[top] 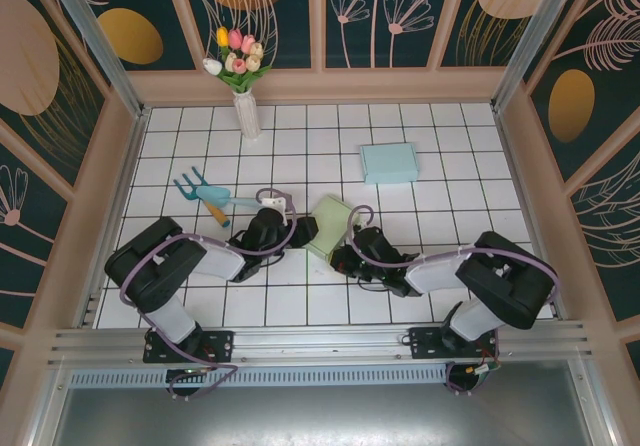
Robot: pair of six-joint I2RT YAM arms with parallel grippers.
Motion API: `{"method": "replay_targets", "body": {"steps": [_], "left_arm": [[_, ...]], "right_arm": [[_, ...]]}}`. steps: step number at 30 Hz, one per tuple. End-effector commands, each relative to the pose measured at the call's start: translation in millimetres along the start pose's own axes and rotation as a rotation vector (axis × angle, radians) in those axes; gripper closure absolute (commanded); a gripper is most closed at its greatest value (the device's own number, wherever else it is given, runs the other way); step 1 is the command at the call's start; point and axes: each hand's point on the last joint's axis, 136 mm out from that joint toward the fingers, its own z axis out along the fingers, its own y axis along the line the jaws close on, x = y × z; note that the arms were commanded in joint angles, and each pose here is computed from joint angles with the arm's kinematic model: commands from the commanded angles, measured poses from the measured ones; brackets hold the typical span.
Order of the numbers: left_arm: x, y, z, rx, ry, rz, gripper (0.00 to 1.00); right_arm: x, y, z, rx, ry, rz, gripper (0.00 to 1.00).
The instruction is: Fold the paper box
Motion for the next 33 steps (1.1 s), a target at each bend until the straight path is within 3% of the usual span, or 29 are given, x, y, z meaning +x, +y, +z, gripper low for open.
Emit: {"method": "replay_targets", "body": {"steps": [1, 6, 8, 11, 12, 14, 15, 19, 23, 29, 33], "left_arm": [[-28.8, 15.8, -11.4, -0.138, -0.076, 0.056, 0.41], [-52.6, 26.6, -39.3, -0.231, -0.177, 0.082, 0.39], [-52.3, 24.4, -50.7, -0.205, -0.193, 0.061, 0.39], [-43.7, 16.9, -65.5, -0.118, -0.202, 0.001, 0.40], [-40.2, 15.6, -70.9, -0.095, -0.210, -0.025, 0.40], [-33.4, 12.2, -80.6, -0.054, -0.231, -0.067, 0.40], [-27.8, 11.5, -85.0, -0.036, -0.238, -0.095, 0.40], [-7.9, 5.1, -92.6, 0.044, -0.233, -0.186, 0.40], [0.8, -0.9, -94.4, 0.102, -0.223, -0.261, 0.40], [12.4, -24.2, -88.9, 0.182, -0.171, -0.313, 0.40], [20.1, -29.1, -84.6, 0.195, -0.152, -0.348, 0.40]], "right_arm": [[-26.6, -0.9, -14.8, 0.074, -0.156, -0.057, 1.00], [-37.9, -16.5, -43.2, 0.159, -0.237, -0.128, 1.00], [-50.6, -16.1, -59.2, 0.198, -0.300, -0.172, 1.00], [-76.9, -1.6, -82.2, 0.231, -0.392, -0.244, 0.89], [-88.0, 4.1, -89.6, 0.243, -0.430, -0.270, 0.81], [-103.6, 15.1, -96.1, 0.242, -0.468, -0.335, 0.48], [-111.8, 20.0, -96.9, 0.243, -0.479, -0.374, 0.40], [-140.6, 29.4, -81.2, 0.231, -0.394, -0.454, 0.32], [-153.4, 47.5, -57.4, 0.092, -0.303, -0.534, 0.07], [-166.2, 40.7, -25.0, 0.069, -0.201, -0.594, 0.08], [-175.6, 25.4, -8.7, 0.050, -0.149, -0.574, 0.16]]}}
